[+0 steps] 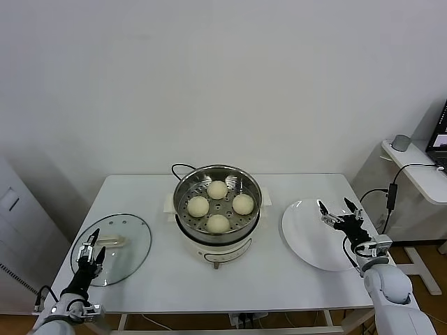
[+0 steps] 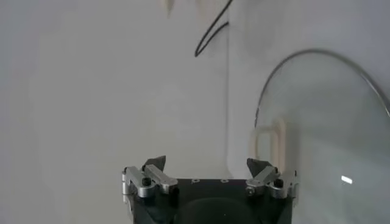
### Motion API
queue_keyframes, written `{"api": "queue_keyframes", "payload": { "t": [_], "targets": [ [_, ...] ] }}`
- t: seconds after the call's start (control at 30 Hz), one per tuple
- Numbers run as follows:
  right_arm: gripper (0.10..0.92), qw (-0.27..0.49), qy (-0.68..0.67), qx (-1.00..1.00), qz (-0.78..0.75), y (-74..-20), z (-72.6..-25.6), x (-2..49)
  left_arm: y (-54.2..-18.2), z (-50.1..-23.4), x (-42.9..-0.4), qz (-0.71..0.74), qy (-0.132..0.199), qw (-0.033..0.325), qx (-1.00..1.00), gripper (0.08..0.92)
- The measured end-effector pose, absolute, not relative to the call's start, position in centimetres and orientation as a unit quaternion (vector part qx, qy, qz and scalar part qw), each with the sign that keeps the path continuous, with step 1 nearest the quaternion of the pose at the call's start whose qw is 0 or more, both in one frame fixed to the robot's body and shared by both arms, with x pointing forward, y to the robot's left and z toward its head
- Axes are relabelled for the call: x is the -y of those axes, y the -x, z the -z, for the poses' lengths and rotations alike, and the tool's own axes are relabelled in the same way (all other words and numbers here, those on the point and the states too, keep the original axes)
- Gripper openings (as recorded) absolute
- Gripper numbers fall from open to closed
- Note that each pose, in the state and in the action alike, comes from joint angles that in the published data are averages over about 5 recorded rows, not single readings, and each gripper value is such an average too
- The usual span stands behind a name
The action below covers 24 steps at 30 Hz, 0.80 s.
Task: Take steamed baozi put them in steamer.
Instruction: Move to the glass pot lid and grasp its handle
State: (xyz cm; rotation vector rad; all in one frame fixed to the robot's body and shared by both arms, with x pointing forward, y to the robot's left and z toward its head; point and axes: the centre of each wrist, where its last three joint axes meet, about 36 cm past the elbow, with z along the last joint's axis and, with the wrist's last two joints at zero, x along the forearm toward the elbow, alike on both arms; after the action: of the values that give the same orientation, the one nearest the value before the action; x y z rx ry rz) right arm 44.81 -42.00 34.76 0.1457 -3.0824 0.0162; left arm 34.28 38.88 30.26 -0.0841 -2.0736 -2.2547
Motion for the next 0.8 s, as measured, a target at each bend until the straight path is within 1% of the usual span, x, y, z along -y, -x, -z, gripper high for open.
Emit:
{"api": "queue_keyframes", "payload": {
  "t": [0.37, 0.8],
  "targets": [
    [0.823, 0.031, -0.052, 0.998, -0.011, -45.1, -34.3, 41.7, -35.8, -28.6, -39.7, 0.741, 0.029, 0.043, 0.669, 0.823],
    [0.823, 0.035, -0.053, 0.998, -0.012, -45.1, -34.0, 41.9, -38.4, -27.7, -39.6, 0.741, 0.022, 0.043, 0.67, 0.823]
  ]
}}
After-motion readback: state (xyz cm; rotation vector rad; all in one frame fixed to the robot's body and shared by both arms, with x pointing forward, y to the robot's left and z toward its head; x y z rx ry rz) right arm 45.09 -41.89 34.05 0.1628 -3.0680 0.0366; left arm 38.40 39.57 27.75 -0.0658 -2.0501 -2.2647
